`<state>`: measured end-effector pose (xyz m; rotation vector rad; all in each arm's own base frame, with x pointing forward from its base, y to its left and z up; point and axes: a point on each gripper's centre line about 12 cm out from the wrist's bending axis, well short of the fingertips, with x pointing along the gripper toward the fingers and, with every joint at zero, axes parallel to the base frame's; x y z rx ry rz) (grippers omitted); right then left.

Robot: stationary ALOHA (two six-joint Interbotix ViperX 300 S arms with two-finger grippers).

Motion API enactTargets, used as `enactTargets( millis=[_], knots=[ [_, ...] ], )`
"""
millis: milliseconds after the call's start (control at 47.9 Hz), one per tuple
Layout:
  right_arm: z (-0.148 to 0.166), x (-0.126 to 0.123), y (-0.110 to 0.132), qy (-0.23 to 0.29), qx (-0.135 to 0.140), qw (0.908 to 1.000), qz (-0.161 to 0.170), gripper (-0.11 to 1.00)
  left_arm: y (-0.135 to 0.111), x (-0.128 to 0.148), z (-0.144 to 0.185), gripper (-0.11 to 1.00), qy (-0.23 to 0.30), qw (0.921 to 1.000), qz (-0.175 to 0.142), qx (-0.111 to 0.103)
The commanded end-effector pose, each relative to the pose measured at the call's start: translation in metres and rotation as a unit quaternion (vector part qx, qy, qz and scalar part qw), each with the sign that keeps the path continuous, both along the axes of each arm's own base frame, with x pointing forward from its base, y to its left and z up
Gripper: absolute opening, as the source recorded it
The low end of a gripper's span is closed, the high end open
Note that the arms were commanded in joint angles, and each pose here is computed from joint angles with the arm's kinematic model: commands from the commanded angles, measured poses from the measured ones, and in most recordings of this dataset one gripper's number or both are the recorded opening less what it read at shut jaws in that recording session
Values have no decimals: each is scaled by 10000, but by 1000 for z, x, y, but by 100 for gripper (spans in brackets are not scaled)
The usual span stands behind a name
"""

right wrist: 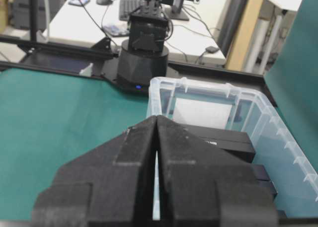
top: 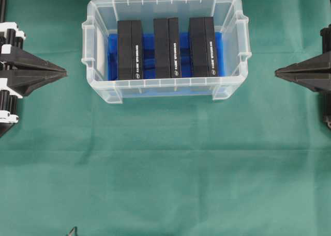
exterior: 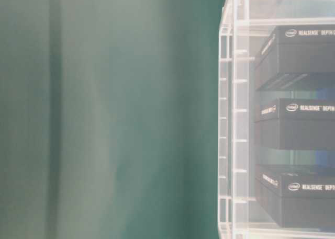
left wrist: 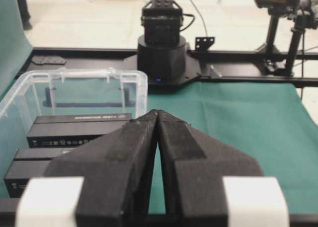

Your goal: Take the box out of the case with both arms.

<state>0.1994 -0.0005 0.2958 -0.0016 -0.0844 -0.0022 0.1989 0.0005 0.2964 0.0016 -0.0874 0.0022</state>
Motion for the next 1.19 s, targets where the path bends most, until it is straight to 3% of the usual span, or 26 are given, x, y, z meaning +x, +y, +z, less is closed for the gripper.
enactTargets(
  millis=[0, 397, 564, 856, 1044, 1169],
  knots=[
    [7, 1, -1, -92, 30, 10000, -15, 0, 3, 4, 4, 0, 77, 9999, 69, -1],
    [28, 5, -1, 245, 139, 9996, -12, 0, 3, 1, 20, 0, 0, 10000, 67, -8],
    [66, 6, -1, 259, 345, 9991, 0, 0, 3, 0, 55, 0, -161, 9998, 72, -5],
    [140, 0, -1, 319, 690, 9971, 18, 0, 3, -3, 130, 0, 0, 10000, 88, -16],
    [161, 0, -1, 402, 805, 9959, 18, 0, 3, -2, 159, 0, 191, 9998, 95, -20],
    [161, -1, -1, 493, 829, 9953, 9, 0, 4, 2, 158, 0, 383, 9992, 99, -23]
  ],
)
